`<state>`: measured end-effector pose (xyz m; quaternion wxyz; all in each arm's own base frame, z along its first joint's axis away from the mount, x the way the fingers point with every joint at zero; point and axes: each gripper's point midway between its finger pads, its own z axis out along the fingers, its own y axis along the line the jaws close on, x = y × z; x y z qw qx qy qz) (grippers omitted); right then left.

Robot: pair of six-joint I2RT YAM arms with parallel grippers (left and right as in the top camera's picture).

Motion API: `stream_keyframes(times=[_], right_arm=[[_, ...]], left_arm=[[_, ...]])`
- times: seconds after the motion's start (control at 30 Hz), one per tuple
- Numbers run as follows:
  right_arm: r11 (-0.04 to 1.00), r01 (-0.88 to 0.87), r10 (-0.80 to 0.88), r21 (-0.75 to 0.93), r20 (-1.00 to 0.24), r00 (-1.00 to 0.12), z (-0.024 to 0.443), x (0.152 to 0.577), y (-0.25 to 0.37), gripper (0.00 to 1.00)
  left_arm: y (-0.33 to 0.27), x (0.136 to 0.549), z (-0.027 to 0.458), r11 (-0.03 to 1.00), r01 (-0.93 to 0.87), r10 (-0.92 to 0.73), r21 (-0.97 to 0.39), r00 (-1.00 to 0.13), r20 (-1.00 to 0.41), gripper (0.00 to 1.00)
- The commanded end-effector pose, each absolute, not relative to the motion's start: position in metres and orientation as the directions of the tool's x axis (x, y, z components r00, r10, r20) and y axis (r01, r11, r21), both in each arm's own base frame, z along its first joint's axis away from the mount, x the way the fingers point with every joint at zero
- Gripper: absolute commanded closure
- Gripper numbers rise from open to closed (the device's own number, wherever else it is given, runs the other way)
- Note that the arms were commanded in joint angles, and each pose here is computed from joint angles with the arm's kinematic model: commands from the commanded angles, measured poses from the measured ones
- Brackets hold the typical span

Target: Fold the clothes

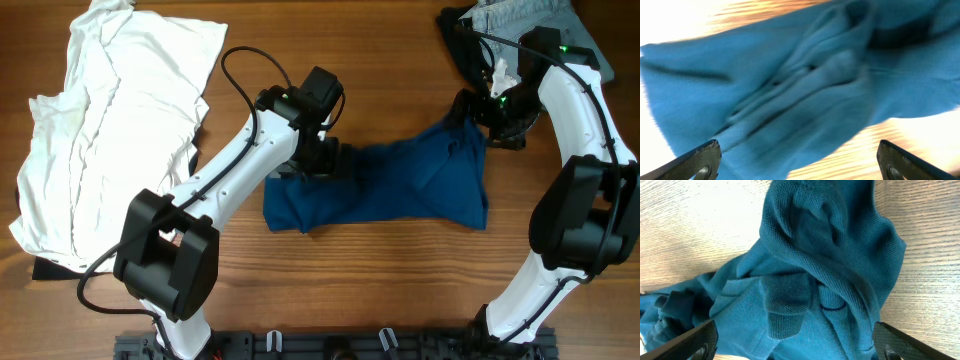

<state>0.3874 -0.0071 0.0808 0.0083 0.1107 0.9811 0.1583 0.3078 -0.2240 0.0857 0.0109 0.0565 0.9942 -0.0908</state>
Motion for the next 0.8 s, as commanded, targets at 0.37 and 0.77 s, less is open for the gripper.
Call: stream_keyframes(times=[0.37, 0.77], right_arm=[[0.917, 0.221, 0.229, 0.332, 0.015, -0.973, 0.087, 0.388, -0.002, 0.01], [0.917, 0.220, 0.229, 0.332, 0.012, -0.973, 0.087, 0.389, -0.003, 0.01]], left_arm=[[-0.207, 0.305, 0.042, 0.991, 0.032, 0.028, -0.130, -0.999, -0.028, 0.10], [-0.224, 0.301, 0.045, 0.975, 0.039, 0.039, -0.217, -0.999, -0.001, 0.89]])
